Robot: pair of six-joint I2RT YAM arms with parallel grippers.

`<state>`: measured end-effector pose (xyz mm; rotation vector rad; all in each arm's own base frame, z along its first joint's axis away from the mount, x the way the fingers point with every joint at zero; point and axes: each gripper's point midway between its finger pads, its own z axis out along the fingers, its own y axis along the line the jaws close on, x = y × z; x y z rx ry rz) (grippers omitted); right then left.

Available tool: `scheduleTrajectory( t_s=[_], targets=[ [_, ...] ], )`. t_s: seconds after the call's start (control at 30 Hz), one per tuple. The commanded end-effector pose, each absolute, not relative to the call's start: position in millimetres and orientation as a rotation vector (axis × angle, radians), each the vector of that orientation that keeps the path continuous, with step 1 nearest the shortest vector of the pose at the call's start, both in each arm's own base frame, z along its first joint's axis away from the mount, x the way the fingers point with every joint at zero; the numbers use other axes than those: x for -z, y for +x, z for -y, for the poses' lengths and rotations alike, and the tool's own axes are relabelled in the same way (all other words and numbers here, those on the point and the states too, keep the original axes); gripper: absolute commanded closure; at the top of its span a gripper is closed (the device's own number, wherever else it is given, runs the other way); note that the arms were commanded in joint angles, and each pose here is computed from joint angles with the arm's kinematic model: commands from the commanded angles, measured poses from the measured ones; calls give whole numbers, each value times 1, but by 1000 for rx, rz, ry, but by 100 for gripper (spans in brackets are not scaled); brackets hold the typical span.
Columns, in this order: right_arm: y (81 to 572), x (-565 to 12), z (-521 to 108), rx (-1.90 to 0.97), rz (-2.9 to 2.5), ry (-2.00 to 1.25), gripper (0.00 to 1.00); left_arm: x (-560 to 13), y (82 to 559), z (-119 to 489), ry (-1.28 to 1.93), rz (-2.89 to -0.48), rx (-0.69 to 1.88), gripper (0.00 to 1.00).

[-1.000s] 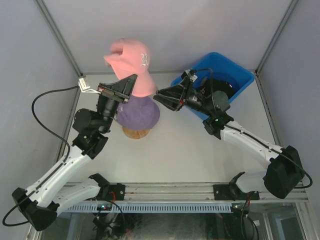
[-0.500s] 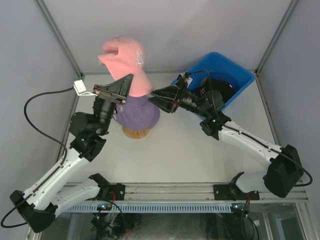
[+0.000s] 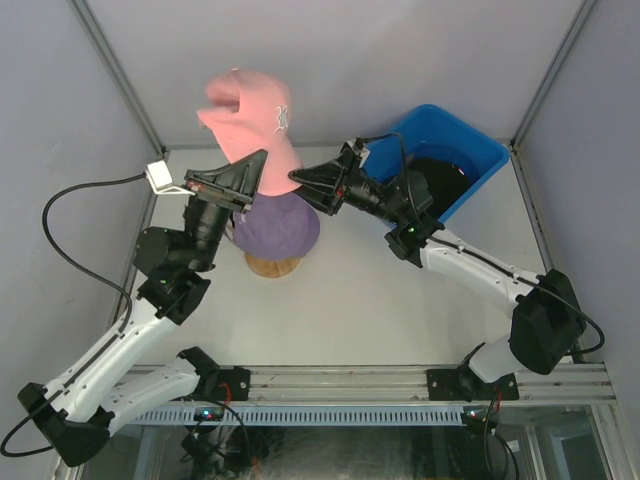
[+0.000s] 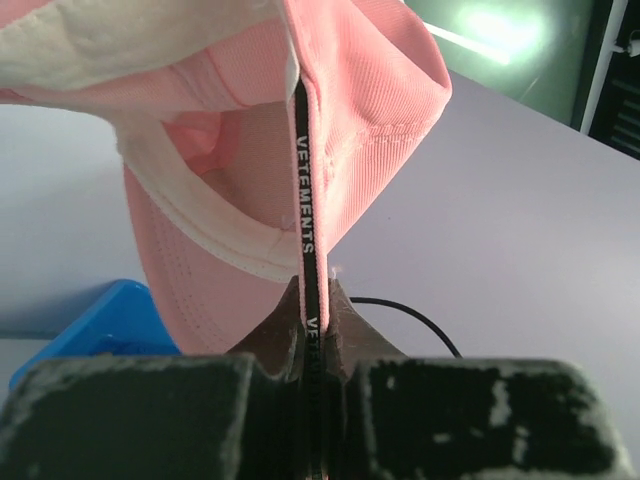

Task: Stack the hats
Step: Stack the hat on the hat.

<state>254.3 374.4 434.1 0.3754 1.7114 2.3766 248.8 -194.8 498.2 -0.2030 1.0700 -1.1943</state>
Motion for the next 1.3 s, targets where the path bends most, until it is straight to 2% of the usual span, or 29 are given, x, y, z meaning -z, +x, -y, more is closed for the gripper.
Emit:
scheduleTrajectory(
  t_s=[0.0,0.1,0.23,0.27,0.43,0.53,0.77,0.97,1.27],
  targets=[
    [253,-479,-360,-2442,-1535,298,82,-534,214,189,-107,-940,1248,100],
    [254,-480,-357,-2458,-1522,274,100,-525,211,187,-105,-949,1244,100],
    [256,-474,-355,-2472,-1535,218,100,-510,208,181,-122,-975,1226,97],
    [256,-473,-354,-2480,-1532,195,100,-506,208,178,-130,-983,1216,92],
    [260,-475,-341,-2512,-1488,106,100,-480,207,159,-205,-1023,1158,53],
    [261,-478,-334,-2524,-1461,70,100,-470,206,147,-252,-1031,1135,40],
    [259,-485,-324,-2569,-1406,37,100,-448,200,126,-351,-1038,1133,33],
    [250,-490,-319,-2604,-1381,-15,100,-426,199,103,-522,-1012,1159,17],
    [222,-509,-306,-2695,-1292,-108,100,-439,198,94,-593,-1006,1176,0]
  ],
)
